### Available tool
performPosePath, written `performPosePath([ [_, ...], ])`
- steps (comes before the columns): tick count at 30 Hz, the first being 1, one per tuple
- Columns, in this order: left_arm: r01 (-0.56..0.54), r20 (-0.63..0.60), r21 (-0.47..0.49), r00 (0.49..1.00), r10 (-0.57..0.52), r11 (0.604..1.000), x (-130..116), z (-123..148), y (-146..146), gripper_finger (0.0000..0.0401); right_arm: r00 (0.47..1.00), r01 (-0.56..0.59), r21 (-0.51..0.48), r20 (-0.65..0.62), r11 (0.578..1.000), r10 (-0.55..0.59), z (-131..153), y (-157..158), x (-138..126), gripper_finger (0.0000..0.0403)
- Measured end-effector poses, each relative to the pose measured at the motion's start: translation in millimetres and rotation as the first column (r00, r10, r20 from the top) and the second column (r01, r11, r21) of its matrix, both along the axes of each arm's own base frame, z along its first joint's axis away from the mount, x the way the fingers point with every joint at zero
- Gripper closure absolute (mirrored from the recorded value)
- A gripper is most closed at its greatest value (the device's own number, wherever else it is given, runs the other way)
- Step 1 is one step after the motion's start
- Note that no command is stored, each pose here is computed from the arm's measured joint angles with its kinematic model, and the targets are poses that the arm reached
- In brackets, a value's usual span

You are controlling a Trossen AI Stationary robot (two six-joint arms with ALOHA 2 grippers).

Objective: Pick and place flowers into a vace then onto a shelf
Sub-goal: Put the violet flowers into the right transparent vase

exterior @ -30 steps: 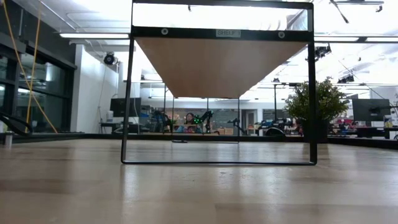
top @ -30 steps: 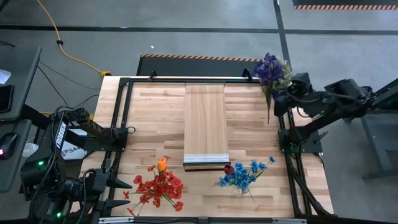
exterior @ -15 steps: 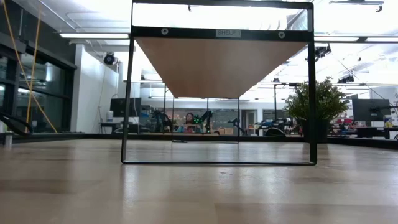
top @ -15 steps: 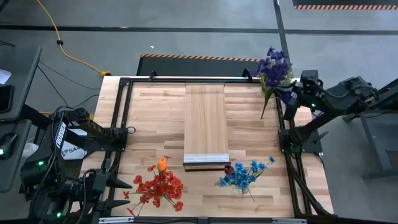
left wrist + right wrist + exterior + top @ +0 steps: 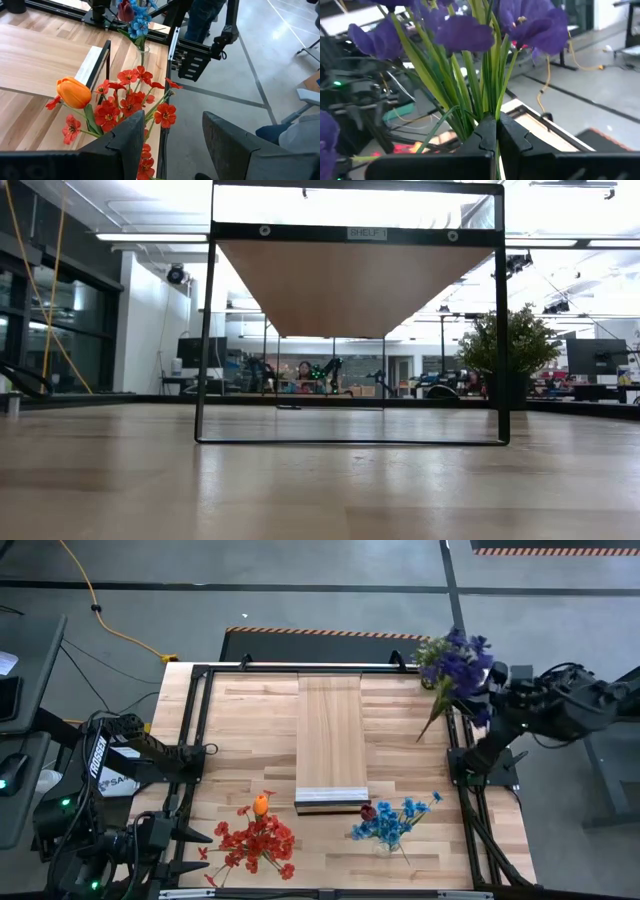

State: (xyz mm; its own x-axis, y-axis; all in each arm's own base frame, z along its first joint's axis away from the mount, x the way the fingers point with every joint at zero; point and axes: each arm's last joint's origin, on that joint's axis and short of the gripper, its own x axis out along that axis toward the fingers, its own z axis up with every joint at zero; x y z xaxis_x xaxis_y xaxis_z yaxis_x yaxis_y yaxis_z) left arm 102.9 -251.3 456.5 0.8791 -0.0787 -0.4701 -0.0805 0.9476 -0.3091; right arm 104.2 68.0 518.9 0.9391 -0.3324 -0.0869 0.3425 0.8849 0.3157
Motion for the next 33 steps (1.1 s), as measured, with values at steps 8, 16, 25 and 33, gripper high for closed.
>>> performPosePath([
  [8, 0.0, 0.0, 0.0, 1.0, 0.0, 1.0, 0.0, 0.0, 0.0, 0.0169, 0.998, -0.038, -0.059, 0.056, 0.998, 0.041, 11.6, 24.0, -6.2, 0.0403],
  [16, 0.0, 0.0, 0.0, 1.0, 0.0, 1.0, 0.0, 0.0, 0.0, 0.0169, 0.997, -0.035, -0.091, 0.059, 0.995, 0.04, 12.3, 56.9, -15.4, 0.0403],
  [25, 0.004, 0.0, 0.008, 1.0, -0.004, 1.0, 0.0, -0.1, 0.0, 0.0169, 0.995, -0.079, -0.096, 0.058, 0.992, 0.085, 7.7, 99.0, -29.5, 0.0403],
  [33, 0.004, 0.0, 0.009, 1.0, -0.004, 1.0, 0.0, 0.0, 0.1, 0.0169, 0.99, -0.121, -0.099, 0.057, 0.988, 0.127, 7.3, 121.9, -32.6, 0.0403],
])
